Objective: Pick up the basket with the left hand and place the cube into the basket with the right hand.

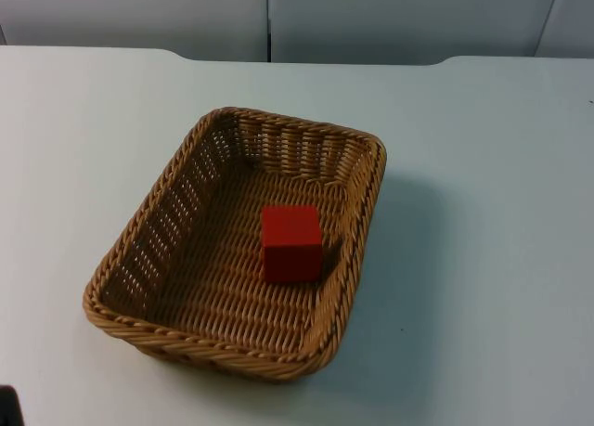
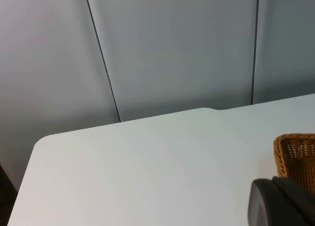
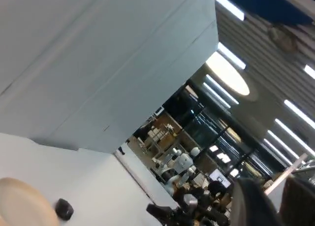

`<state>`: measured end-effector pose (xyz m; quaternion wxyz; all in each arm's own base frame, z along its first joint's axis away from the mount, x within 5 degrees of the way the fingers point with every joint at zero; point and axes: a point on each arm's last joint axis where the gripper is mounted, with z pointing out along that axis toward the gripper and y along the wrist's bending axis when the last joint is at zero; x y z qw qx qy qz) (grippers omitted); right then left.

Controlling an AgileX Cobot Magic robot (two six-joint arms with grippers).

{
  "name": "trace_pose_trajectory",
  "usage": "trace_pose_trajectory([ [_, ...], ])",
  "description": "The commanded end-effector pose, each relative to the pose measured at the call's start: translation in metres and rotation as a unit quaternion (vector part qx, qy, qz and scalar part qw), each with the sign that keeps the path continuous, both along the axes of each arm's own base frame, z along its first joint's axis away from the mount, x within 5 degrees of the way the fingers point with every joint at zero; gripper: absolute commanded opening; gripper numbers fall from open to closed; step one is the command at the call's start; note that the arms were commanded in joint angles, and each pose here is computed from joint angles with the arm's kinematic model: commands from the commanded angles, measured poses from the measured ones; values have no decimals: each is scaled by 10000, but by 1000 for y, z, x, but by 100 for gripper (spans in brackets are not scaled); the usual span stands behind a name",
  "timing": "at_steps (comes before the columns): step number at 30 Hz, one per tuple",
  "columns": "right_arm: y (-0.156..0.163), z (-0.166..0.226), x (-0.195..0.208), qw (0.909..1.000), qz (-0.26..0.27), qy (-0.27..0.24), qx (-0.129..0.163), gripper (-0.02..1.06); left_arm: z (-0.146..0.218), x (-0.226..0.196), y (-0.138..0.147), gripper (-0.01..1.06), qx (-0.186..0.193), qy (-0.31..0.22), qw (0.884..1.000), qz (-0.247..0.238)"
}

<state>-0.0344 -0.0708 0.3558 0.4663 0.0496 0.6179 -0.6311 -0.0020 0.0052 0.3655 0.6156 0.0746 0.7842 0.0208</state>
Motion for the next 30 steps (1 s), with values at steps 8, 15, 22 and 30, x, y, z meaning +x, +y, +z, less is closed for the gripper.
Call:
trace_pose_trajectory([
  [8,-11,-24,-15,9871,-962,-388,1221,20,-2,0,-1,0,-72,30,10000,-45],
  [15,-10,-23,-17,9691,-859,-1542,1725,20,-2,-1,-2,0,-147,49,9998,-97],
  [22,-10,-23,-17,9459,-701,-2381,2091,20,-2,-1,-3,0,-177,65,9997,-122],
  [30,-10,-27,-15,9470,-716,-2324,2098,13,-2,-1,-4,0,-255,73,9995,-187],
])
